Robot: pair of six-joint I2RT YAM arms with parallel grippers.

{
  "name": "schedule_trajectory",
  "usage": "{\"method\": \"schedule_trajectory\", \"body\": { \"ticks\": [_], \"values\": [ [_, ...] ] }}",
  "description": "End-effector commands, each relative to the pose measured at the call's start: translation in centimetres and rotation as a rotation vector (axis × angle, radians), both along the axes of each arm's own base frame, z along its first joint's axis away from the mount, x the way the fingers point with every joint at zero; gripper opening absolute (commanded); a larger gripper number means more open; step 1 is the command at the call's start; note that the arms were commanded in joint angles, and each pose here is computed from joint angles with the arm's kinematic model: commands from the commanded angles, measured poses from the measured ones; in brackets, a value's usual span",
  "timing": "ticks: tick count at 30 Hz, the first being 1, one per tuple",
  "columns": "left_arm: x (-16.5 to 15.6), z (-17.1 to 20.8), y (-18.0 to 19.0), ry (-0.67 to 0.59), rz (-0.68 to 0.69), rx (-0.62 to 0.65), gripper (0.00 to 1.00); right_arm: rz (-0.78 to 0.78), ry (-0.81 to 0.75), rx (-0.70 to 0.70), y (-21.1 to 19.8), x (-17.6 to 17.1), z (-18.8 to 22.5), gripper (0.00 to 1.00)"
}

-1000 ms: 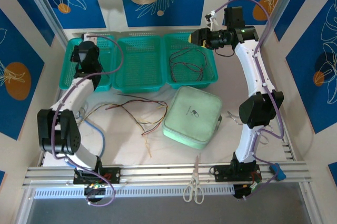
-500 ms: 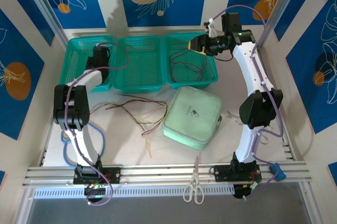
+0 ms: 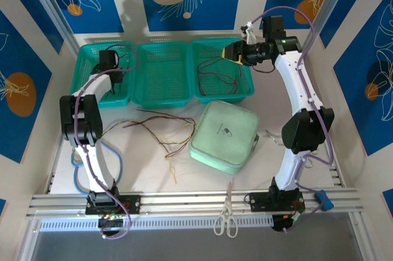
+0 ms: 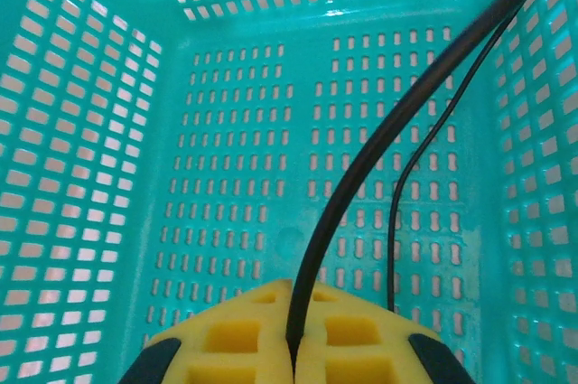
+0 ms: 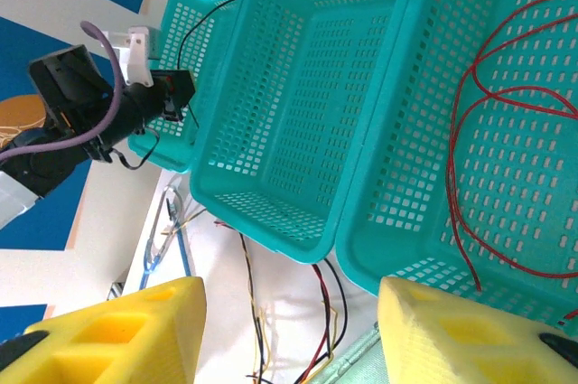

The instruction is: Untangle the cables

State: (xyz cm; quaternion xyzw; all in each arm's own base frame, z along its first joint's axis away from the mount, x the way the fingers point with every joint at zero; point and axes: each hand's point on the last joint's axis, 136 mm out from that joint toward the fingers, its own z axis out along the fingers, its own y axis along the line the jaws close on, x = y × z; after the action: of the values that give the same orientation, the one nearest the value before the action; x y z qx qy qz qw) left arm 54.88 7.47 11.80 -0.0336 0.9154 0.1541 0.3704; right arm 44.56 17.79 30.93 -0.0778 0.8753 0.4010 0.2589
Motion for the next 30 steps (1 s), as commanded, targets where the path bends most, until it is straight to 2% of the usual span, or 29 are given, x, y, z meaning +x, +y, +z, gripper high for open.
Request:
{"method": "schedule_trajectory", "body": {
  "ticks": [1, 3, 6, 8, 10, 16, 20, 22, 25, 30],
  "values": [
    [-0.3, -1.6, -0.5, 0.072, -0.011, -0.112, 0.0, 0.014, -0.044, 0.015, 0.0, -1.1, 1.9, 0.53],
    [-0.3, -1.4, -0.4, 0.073, -0.014, -0.138, 0.09, 0.013, -0.049, 0.013, -0.1, -1.1, 2.1, 0.53],
    [-0.4, -0.5, -0.2, 0.057, -0.017, -0.215, 0.31, 0.013, -0.057, 0.013, -0.1, -1.3, 2.4, 0.53],
    [-0.5, 0.1, -0.2, 0.052, -0.014, -0.273, 0.5, 0.014, -0.06, 0.014, 0.0, -1.5, 2.6, 0.53],
    [-0.5, 1.0, -0.2, 0.04, -0.013, -0.303, 0.62, 0.016, -0.068, 0.013, 0.0, -1.6, 2.8, 0.53],
    [-1.6, 4.8, -0.1, -0.021, -0.002, -0.288, 0.76, 0.016, -0.081, 0.016, 0.0, -2.4, 3.3, 0.53],
    [-3.1, 7.6, -0.3, -0.06, 0.004, -0.264, 0.93, 0.013, -0.079, 0.018, 0.0, -3.1, 3.3, 0.54],
    [-3.9, 8.7, -0.7, -0.075, -0.005, -0.269, 0.97, 0.013, -0.077, 0.019, 0.1, -3.5, 3.0, 0.54],
    [-5.2, 10.4, -1.8, -0.107, -0.029, -0.279, 0.98, 0.007, -0.072, 0.021, 0.3, -4.1, 2.7, 0.54],
    [-8.0, 12.8, -4.7, -0.142, -0.082, -0.332, 0.95, -0.003, -0.053, 0.005, 1.3, -5.3, 1.9, 0.54]
  ]
}}
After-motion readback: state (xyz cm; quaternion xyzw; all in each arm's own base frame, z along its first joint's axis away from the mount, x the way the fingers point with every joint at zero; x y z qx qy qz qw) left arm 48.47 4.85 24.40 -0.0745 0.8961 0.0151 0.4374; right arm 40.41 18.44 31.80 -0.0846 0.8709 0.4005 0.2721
